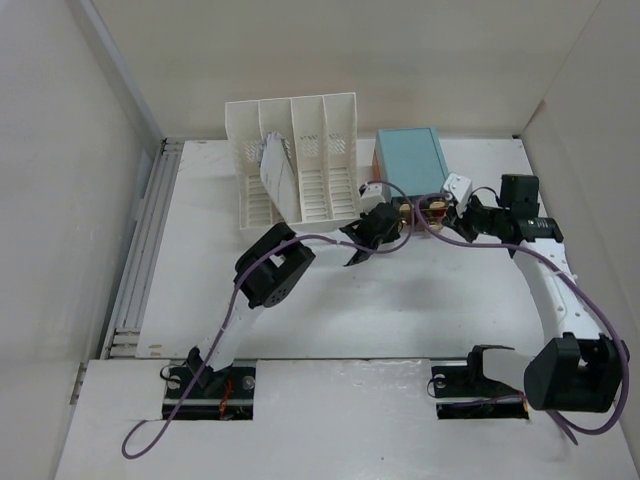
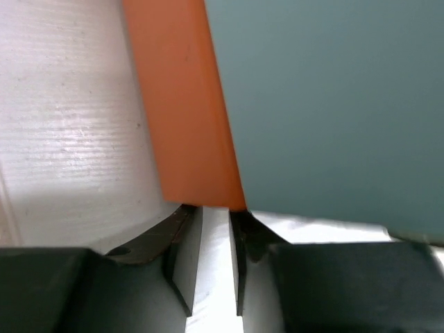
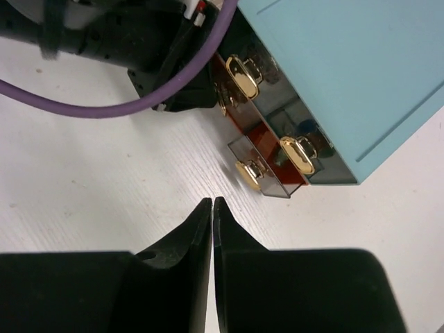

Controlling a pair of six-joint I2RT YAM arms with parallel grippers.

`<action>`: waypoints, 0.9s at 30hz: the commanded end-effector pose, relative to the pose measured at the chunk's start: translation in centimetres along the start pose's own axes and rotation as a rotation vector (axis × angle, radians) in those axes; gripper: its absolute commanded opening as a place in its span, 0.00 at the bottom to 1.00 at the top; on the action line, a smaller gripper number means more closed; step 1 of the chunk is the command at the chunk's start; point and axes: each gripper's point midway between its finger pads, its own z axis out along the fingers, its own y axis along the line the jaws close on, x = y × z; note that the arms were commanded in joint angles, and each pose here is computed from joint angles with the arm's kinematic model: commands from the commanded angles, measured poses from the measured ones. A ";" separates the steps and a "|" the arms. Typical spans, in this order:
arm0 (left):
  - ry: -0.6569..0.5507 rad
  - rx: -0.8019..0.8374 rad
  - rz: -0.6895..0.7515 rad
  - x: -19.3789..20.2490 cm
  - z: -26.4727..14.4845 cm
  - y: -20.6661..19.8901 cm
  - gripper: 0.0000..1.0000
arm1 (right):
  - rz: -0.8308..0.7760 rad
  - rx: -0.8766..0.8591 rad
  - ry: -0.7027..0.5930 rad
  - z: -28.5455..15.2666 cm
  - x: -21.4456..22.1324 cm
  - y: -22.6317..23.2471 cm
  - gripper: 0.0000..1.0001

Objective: Organize the desk

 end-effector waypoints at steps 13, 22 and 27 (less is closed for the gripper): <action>-0.072 0.274 0.115 0.1 -17.0 -4.8 0.87 | -0.190 -0.145 0.136 4.4 6.6 -0.8 0.00; 0.026 0.396 0.172 1.7 -19.4 -6.2 0.26 | -0.101 -0.166 0.207 6.5 9.5 -1.4 0.00; -0.087 0.320 0.154 -1.9 -23.7 -3.2 0.03 | -0.064 -0.075 0.245 7.5 10.3 -3.5 0.00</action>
